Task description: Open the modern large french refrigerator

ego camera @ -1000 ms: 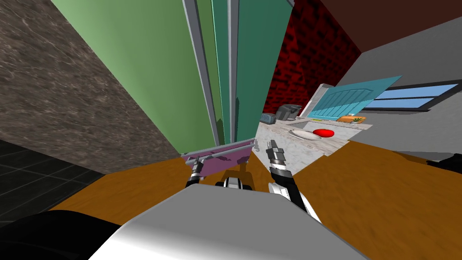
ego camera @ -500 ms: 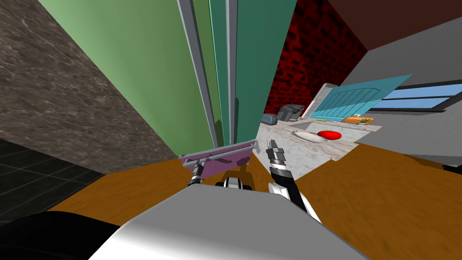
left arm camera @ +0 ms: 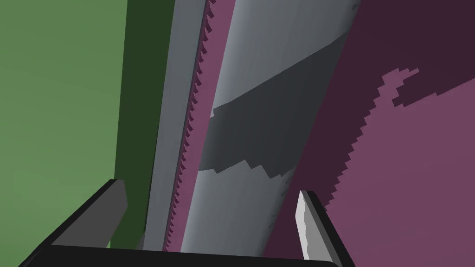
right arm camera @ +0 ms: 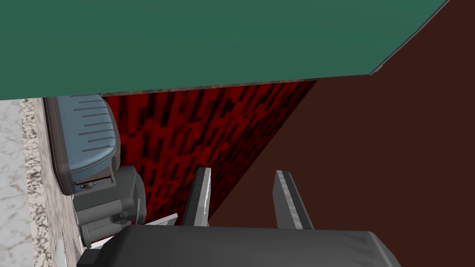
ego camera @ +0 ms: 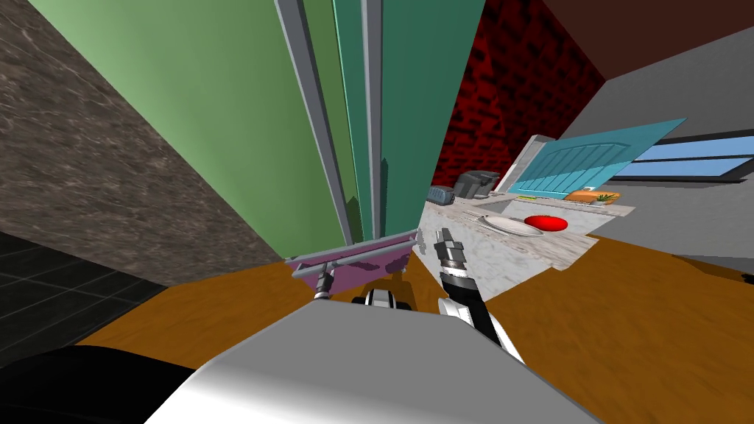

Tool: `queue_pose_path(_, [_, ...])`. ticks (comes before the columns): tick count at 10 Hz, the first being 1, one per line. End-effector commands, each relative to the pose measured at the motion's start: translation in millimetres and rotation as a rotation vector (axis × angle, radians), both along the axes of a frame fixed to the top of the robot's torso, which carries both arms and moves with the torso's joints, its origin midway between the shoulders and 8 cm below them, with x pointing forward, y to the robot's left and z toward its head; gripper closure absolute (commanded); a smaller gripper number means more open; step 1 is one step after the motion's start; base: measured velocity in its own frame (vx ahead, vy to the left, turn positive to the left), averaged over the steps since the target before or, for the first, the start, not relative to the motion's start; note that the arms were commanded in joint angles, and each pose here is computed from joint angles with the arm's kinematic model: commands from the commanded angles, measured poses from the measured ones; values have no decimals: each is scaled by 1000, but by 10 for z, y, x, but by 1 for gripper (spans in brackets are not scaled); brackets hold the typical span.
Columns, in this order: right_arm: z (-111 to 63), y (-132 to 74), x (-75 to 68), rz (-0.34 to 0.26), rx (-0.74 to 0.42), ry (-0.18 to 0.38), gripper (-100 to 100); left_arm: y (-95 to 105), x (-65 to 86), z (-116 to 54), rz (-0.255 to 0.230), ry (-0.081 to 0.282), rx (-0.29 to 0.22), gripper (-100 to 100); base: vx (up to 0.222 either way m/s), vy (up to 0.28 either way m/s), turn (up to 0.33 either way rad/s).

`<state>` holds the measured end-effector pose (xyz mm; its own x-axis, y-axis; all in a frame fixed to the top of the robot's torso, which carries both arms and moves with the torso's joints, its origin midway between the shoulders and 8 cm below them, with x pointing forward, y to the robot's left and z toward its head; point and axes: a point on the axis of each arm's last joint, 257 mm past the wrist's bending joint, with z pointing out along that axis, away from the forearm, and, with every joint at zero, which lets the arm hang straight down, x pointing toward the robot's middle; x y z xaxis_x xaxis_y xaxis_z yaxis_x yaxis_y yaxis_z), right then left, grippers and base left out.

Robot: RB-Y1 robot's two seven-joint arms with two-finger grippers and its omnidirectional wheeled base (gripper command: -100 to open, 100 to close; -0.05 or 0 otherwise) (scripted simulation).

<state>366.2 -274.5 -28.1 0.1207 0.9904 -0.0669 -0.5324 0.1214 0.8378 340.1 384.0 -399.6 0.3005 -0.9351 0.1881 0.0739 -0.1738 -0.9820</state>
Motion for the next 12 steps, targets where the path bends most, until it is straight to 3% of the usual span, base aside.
queue_pose_path(1, [0, 0, 0, 0, 0, 0, 0, -77, -61, -151, 8, 22, -27, -100, 88, -17, 14])
queue_pose_path(2, [0, 0, 0, 0, 0, 0, 0, -137, -94, -225, 13, 31, -44, -100, 71, -22, 18])
queue_pose_path(3, [0, 0, 0, 0, 0, 0, 0, -106, -73, -186, 10, 26, -34, -100, 32, -13, 6])
queue_pose_path(4, [1, 0, 0, 0, 0, 0, 0, -57, 24, -152, 10, 26, -36, -100, 60, 10, 2])
queue_pose_path(5, [0, 0, 0, 0, 0, 0, 0, -80, -35, -165, 10, 24, -34, -100, 37, 8, -1])
queue_pose_path(6, [1, 0, 0, 0, 0, 0, 0, -76, -28, -166, 10, 25, -35, 100, 5, 4, 10])
queue_pose_path(12, [2, 1, 1, 0, 0, -1, 0, -37, -31, -119, 2, 25, -30, 100, -148, -69, 18])
